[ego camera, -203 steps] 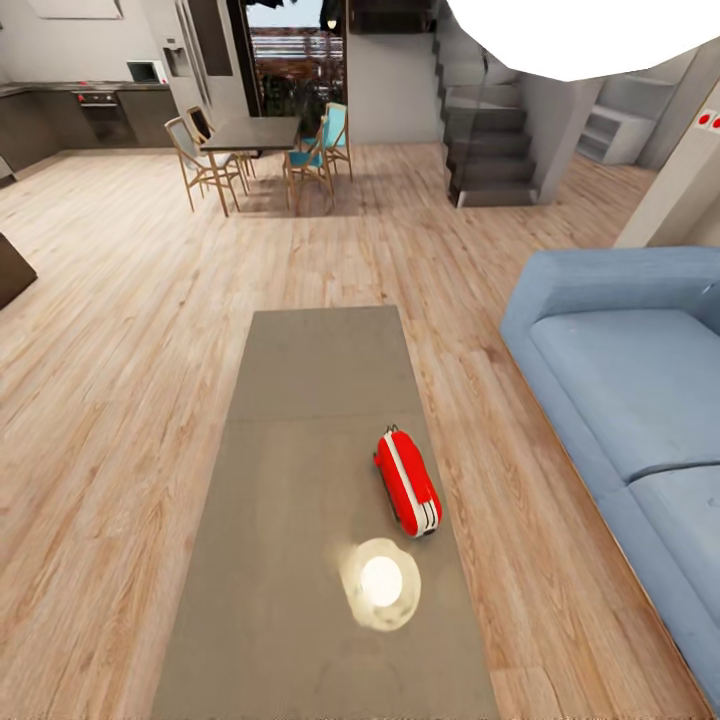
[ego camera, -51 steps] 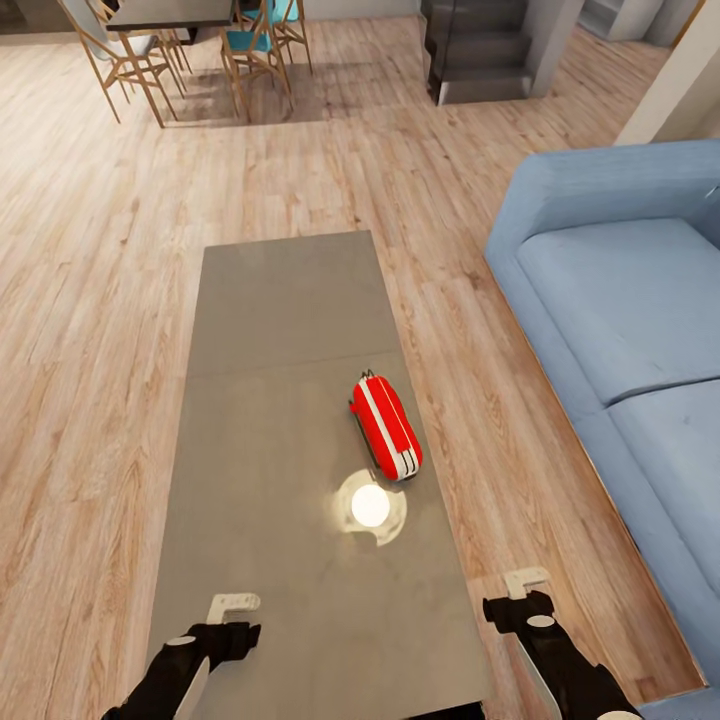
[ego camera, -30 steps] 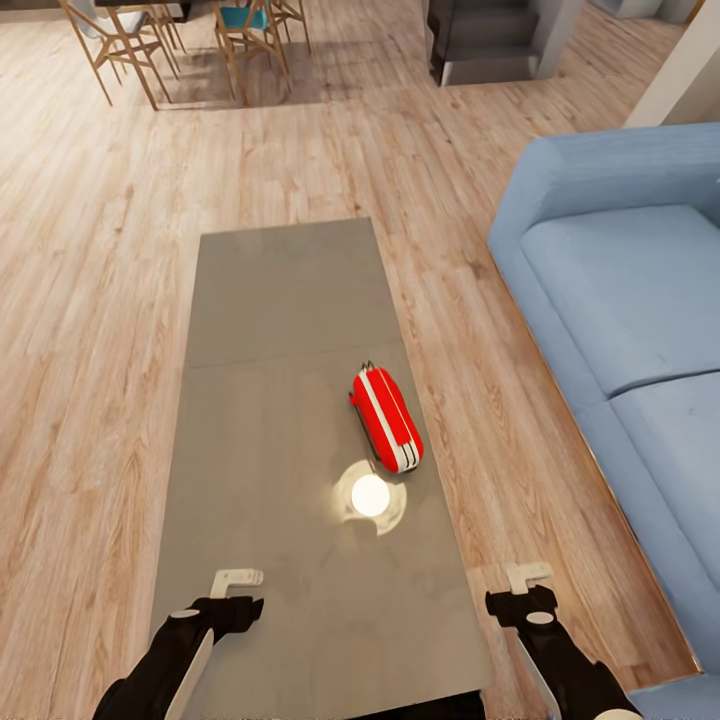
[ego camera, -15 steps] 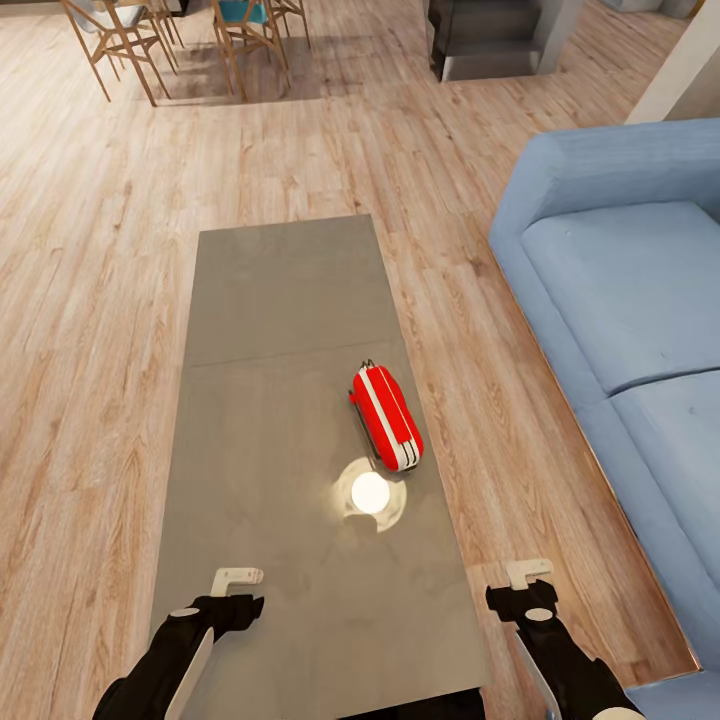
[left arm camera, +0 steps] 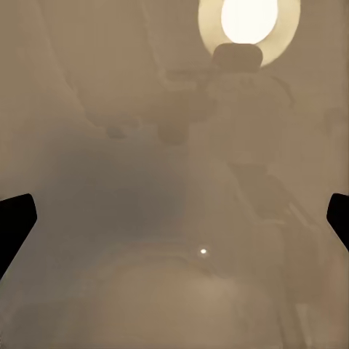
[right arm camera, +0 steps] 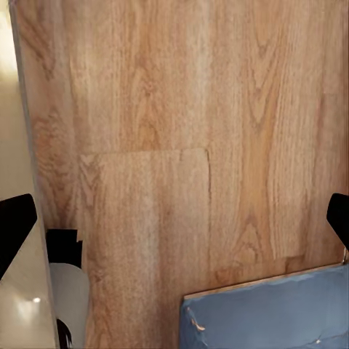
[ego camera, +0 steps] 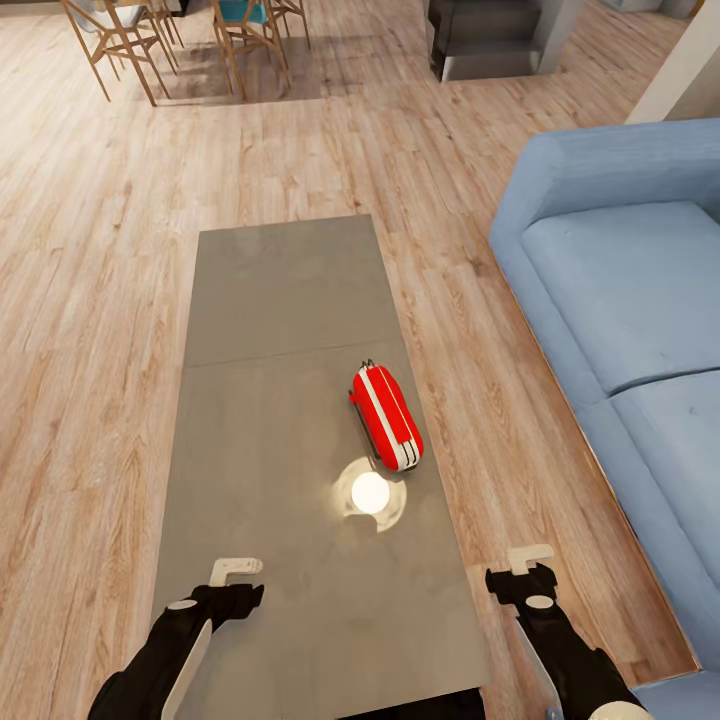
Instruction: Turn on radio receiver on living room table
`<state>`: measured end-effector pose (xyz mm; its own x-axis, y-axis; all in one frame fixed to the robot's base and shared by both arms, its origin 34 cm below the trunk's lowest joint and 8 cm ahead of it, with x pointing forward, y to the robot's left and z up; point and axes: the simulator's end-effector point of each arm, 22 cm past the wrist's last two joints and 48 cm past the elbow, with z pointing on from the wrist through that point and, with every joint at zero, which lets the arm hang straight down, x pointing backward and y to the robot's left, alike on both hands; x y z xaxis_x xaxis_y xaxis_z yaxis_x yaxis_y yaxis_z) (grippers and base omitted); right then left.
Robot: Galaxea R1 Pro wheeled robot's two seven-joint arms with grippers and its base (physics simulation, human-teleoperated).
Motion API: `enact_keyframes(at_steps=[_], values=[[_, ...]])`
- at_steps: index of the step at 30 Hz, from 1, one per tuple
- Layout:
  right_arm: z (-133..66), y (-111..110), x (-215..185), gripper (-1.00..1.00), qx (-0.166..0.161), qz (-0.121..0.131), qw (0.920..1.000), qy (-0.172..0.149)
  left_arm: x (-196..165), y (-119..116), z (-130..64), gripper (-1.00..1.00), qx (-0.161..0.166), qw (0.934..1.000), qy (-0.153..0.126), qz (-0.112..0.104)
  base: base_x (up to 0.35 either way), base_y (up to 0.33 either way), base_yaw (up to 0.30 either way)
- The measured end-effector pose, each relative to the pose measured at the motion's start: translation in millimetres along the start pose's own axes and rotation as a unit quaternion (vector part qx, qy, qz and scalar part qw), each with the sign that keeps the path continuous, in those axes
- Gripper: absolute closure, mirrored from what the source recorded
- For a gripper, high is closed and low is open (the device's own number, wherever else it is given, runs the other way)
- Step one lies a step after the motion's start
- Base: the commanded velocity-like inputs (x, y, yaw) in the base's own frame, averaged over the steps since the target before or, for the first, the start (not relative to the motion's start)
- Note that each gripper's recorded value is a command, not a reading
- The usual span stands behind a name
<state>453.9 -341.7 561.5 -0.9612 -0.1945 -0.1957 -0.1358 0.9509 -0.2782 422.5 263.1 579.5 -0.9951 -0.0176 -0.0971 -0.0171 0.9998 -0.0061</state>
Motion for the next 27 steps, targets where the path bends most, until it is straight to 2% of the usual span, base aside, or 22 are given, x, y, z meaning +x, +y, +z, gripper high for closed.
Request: enact_keyframes(at_steps=[5,14,27], values=[[-0.2,-4.7,-5.4,-1.0,0.003,0.001,1.0,-0.005,0.4,0.4,0.0,-1.0,0.0,1.0,0.0,0.0,0.0,0.0,0.025],[1.0,-5.2,-3.9,-1.0,0.004,0.001,1.0,-0.004,2.2,0.7,1.3,-1.0,-0.001,1.0,0.002,0.001,0.0,0.0,0.169],[1.3,-5.9,-3.3,-1.0,0.004,0.0,1.0,-0.003,2.9,0.0,1.5,-1.0,-0.001,1.0,0.004,0.001,0.0,0.0,0.02]])
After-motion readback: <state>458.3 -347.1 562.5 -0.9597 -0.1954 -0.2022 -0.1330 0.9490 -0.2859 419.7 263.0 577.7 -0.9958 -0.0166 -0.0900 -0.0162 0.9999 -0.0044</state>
